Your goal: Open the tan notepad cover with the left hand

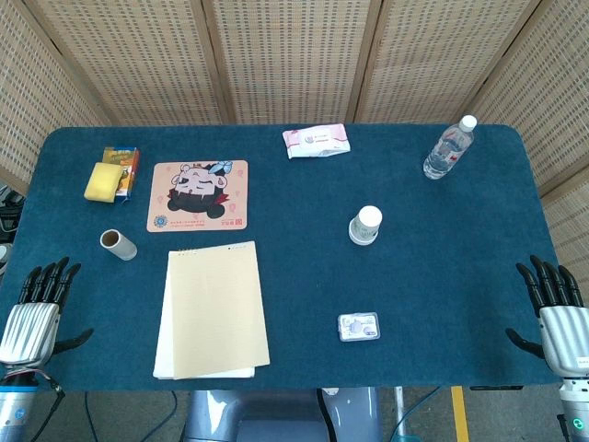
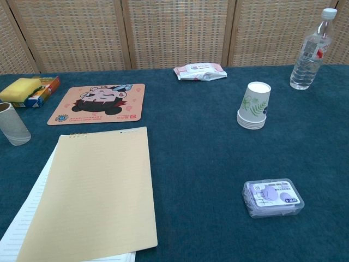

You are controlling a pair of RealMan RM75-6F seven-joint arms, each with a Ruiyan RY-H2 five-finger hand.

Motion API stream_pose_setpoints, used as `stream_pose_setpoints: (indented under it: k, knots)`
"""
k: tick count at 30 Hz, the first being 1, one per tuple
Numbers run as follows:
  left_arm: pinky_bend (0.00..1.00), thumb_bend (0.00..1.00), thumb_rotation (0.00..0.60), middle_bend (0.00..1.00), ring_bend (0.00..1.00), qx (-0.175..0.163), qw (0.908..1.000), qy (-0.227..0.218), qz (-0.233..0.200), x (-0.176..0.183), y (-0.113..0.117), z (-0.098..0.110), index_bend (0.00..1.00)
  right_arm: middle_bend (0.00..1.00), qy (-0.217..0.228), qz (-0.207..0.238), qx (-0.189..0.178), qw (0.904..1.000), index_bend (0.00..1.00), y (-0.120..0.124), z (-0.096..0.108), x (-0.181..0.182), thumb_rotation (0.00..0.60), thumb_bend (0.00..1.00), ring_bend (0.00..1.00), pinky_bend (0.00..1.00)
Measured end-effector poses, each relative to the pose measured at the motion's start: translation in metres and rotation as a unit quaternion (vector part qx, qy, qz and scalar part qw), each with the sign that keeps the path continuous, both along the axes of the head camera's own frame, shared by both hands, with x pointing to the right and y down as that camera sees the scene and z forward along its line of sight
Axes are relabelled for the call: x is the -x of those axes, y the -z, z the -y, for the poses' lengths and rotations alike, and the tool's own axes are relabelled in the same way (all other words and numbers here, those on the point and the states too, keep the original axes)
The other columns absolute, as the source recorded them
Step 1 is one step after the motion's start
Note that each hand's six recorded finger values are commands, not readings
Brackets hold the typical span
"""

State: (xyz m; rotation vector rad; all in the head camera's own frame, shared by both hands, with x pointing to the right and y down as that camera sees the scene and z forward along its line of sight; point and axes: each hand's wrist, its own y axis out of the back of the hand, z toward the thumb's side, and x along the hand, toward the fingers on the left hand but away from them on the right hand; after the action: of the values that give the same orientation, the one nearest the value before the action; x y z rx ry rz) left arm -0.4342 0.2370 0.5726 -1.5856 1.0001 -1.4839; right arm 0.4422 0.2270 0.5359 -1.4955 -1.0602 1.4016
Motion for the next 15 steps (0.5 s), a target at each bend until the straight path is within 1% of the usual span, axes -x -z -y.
stream_pose_setpoints:
  k: [10,13,15]
  knots:
    - [0.00,0.00,0.600,0.00,0.00,0.000,1.0000,-0.003,0.000,-0.0011,-0.0003,-0.0005,0.00,0.00,-0.001,0.000,-0.001,1.0000,0.00,0.0002,0.0000,-0.0003,0.600,0.00,0.00,0.00]
    - [0.00,0.00,0.600,0.00,0.00,0.006,0.9999,-0.011,0.000,-0.0039,-0.0036,-0.0022,0.00,0.00,-0.001,0.001,-0.001,1.0000,0.00,0.0006,-0.0002,0.0000,0.600,0.00,0.00,0.00]
    - [0.00,0.00,0.600,0.00,0.00,0.015,0.9996,-0.025,-0.001,-0.0086,-0.0089,-0.0049,0.00,0.00,-0.001,0.001,-0.002,1.0000,0.00,0.0008,0.0002,0.0003,0.600,0.00,0.00,0.00]
